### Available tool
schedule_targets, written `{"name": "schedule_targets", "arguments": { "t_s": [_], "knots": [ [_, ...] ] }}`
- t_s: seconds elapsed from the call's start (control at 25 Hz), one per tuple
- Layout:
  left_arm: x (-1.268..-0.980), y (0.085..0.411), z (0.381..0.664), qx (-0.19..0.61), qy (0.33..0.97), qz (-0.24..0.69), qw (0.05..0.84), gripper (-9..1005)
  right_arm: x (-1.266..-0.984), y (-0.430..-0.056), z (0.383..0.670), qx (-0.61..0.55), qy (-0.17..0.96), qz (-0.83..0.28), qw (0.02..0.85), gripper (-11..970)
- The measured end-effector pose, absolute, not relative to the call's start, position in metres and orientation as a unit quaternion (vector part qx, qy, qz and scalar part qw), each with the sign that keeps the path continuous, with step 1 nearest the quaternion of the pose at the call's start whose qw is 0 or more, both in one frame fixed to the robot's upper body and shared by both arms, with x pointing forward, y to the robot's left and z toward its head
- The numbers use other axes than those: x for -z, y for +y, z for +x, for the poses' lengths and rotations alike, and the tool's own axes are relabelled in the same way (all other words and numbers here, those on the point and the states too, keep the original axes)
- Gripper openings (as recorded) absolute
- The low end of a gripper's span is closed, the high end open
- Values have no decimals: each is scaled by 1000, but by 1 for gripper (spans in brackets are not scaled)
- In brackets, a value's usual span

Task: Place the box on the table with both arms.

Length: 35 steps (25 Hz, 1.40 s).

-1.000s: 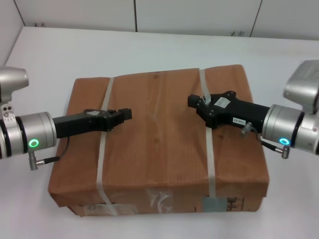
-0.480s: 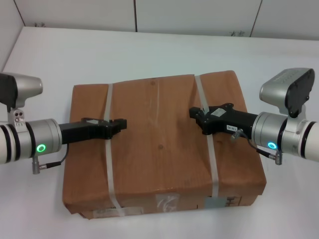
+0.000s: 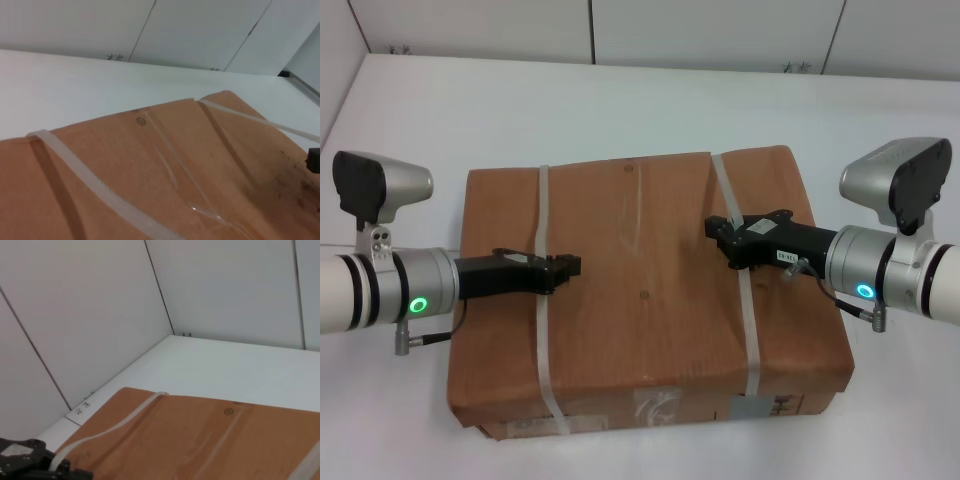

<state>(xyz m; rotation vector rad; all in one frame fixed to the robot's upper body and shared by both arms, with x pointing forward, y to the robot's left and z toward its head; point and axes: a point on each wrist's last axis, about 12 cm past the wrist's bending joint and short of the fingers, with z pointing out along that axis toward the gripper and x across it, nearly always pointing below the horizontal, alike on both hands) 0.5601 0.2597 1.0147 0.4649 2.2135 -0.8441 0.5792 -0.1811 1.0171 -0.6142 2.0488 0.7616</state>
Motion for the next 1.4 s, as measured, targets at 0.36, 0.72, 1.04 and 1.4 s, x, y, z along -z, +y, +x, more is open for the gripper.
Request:
{"name": "schedule_targets", "arguments": {
  "t_s": [0.36,0.72,1.04,1.4],
  "knots": [
    [-1016,259,561,328,856,177,359,134,-1013,-185,579,-290,828,-237,418,32],
    [-1013,261,561,314,857,179,366,302,-1009,-195,581,-271,843,-194,423,327],
    [-1013,262,559,317,850,180,379,576,-1000,-209,573,-264,851,-161,424,670],
    [-1016,274,554,329,841,166,395,710,-1003,-222,574,-265,845,-139,443,744]
  ]
}}
